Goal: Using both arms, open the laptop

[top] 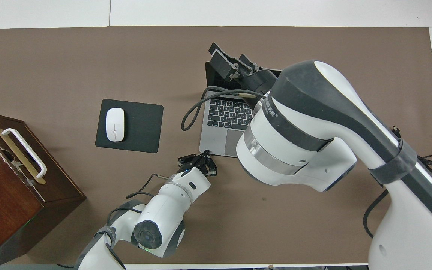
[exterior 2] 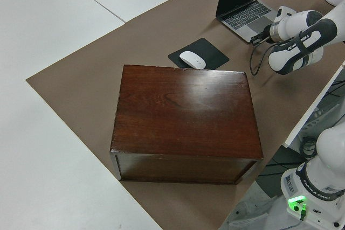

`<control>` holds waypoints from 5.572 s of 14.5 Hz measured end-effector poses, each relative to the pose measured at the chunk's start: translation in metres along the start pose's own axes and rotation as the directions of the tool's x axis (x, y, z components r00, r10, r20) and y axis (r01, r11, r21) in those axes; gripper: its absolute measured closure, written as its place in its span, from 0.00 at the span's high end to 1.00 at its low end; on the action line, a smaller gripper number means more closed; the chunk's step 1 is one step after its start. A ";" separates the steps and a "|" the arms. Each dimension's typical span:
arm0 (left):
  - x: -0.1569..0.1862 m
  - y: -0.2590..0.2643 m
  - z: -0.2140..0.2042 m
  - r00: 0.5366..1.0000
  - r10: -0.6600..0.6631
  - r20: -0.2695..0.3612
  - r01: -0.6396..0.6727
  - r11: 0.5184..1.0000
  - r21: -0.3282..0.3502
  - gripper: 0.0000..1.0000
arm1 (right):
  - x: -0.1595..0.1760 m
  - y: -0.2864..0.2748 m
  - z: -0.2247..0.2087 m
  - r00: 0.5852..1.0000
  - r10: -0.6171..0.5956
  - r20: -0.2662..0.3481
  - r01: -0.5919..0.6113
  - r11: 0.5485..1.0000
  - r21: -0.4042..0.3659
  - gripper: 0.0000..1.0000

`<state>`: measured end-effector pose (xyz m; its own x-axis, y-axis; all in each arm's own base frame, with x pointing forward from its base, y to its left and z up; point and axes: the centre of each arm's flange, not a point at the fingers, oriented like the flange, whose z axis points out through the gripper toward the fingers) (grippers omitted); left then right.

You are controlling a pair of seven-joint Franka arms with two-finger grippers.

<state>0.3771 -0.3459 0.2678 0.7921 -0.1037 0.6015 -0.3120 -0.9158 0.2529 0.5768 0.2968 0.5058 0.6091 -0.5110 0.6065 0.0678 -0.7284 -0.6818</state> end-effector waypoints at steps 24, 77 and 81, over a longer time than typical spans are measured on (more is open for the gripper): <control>0.066 -0.012 -0.069 0.948 -0.302 0.097 0.303 0.953 0.003 0.01 | 0.056 0.071 -0.006 0.860 -0.510 -0.009 0.505 0.854 -0.128 1.00; 0.246 -0.291 -0.430 0.793 -0.242 0.559 0.060 0.944 0.324 1.00 | 0.229 0.128 -0.132 0.703 -0.175 0.689 0.417 0.886 -0.201 1.00; 0.242 -0.290 -0.430 0.775 -0.248 0.581 0.064 0.945 0.319 1.00 | 0.244 0.184 -0.174 0.647 -0.016 0.762 0.453 0.812 -0.368 1.00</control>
<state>0.4336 0.0619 0.6655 0.9962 -0.0784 -0.0375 -0.0770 -0.9964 0.0354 0.6005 -0.0418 0.5999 0.9954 0.0288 0.0912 0.0405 -0.9909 -0.1285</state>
